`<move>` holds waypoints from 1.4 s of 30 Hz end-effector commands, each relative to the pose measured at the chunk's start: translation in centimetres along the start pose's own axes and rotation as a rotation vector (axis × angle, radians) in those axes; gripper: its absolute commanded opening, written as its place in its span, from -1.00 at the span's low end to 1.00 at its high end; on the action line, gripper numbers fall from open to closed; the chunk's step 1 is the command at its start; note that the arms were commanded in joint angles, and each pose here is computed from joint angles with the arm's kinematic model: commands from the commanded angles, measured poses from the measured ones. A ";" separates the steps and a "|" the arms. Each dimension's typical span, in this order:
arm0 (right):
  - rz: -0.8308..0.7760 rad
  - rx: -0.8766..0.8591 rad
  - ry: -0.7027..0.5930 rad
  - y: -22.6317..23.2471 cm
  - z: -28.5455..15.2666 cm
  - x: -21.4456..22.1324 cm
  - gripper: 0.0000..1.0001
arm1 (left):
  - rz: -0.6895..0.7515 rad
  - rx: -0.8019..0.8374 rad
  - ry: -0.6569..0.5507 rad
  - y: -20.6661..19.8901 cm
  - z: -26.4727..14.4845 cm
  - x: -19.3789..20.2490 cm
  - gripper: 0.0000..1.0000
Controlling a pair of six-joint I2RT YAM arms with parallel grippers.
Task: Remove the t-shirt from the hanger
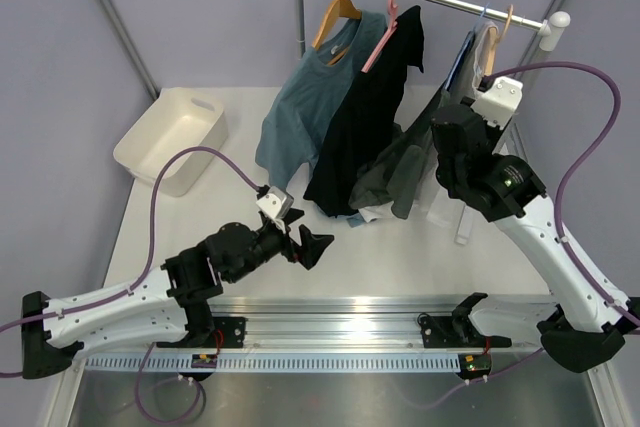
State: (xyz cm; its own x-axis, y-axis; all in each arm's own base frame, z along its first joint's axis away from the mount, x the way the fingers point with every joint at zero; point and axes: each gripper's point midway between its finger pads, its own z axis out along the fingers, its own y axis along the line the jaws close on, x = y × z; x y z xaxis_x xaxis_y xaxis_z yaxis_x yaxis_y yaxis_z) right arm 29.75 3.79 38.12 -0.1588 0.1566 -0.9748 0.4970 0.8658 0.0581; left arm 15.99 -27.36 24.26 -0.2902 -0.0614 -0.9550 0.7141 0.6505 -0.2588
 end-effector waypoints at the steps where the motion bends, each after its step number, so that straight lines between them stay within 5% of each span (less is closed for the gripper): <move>1: 0.053 -0.008 -0.038 -0.1 0.0 -1.2 -0.26 | -0.027 0.020 -0.051 -0.8 0.1 -1.8 0.98; 7: 0.053 -0.010 -0.101 -1.0 -0.7 -4.2 -1.00 | -0.025 0.023 -0.037 -0.9 0.2 -1.6 0.98; 16: 0.068 -0.103 -0.184 -2.2 -3.0 -10.0 -1.00 | -0.022 0.021 -0.040 -0.8 0.2 -1.6 0.98; 25: 0.039 -0.209 -0.085 -3.1 -4.5 -7.2 -1.00 | -0.027 0.022 -0.044 -0.9 0.3 -1.8 0.98; 32: -0.013 -0.212 -0.125 -3.3 -4.1 -6.4 -1.00 | -0.028 0.034 -0.045 -1.1 0.3 -1.7 0.97; 42: -0.001 -0.230 -0.338 -3.8 -4.4 -9.7 -1.00 | -0.021 0.002 -0.041 -0.5 0.5 -1.5 0.98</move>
State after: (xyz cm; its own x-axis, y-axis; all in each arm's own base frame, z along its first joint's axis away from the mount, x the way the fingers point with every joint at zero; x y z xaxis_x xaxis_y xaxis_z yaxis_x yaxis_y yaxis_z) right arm 26.06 1.80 43.77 -0.0217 -0.0077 -0.9997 0.2913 0.9565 -0.0136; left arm 16.03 -27.56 23.82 -0.2988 -0.0505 -0.9530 0.7123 0.6527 -0.2580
